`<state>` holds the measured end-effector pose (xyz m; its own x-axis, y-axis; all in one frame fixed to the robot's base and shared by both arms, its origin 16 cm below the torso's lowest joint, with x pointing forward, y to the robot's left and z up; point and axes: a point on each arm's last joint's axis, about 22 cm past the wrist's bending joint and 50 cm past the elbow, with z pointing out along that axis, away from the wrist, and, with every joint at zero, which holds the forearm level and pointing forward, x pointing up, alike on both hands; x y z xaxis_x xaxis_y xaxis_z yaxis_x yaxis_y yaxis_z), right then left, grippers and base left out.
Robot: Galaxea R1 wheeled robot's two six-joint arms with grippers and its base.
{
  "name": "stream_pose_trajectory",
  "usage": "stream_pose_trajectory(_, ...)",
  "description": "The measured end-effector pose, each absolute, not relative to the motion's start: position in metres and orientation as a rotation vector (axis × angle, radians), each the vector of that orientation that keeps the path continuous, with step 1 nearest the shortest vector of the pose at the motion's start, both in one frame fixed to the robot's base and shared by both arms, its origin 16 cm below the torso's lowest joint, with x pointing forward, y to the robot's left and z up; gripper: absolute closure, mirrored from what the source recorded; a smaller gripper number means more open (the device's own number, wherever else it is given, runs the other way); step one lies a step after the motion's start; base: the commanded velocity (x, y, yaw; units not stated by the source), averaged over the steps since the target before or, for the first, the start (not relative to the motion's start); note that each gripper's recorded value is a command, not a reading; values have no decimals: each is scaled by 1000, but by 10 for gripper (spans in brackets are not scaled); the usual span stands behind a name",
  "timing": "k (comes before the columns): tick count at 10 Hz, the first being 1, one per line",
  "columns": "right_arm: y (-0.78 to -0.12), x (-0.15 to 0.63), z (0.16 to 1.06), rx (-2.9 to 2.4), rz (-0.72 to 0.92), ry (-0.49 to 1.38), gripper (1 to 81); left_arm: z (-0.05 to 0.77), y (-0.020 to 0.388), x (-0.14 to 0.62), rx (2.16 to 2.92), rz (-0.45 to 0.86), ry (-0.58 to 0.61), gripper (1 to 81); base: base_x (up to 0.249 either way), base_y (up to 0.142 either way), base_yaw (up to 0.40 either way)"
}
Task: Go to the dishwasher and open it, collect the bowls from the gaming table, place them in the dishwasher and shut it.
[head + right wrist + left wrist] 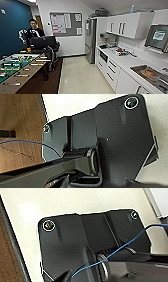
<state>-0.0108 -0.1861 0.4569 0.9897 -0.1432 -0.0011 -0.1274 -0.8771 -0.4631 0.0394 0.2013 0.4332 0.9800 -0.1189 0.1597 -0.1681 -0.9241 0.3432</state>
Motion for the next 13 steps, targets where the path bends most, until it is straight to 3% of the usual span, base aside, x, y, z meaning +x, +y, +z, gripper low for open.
stream_pose_trajectory(13, -180, -10, 457, -2649, -54, 162, 10, 433, 195, 38, 2760, 187, -208, 10, 0, 0, 372)
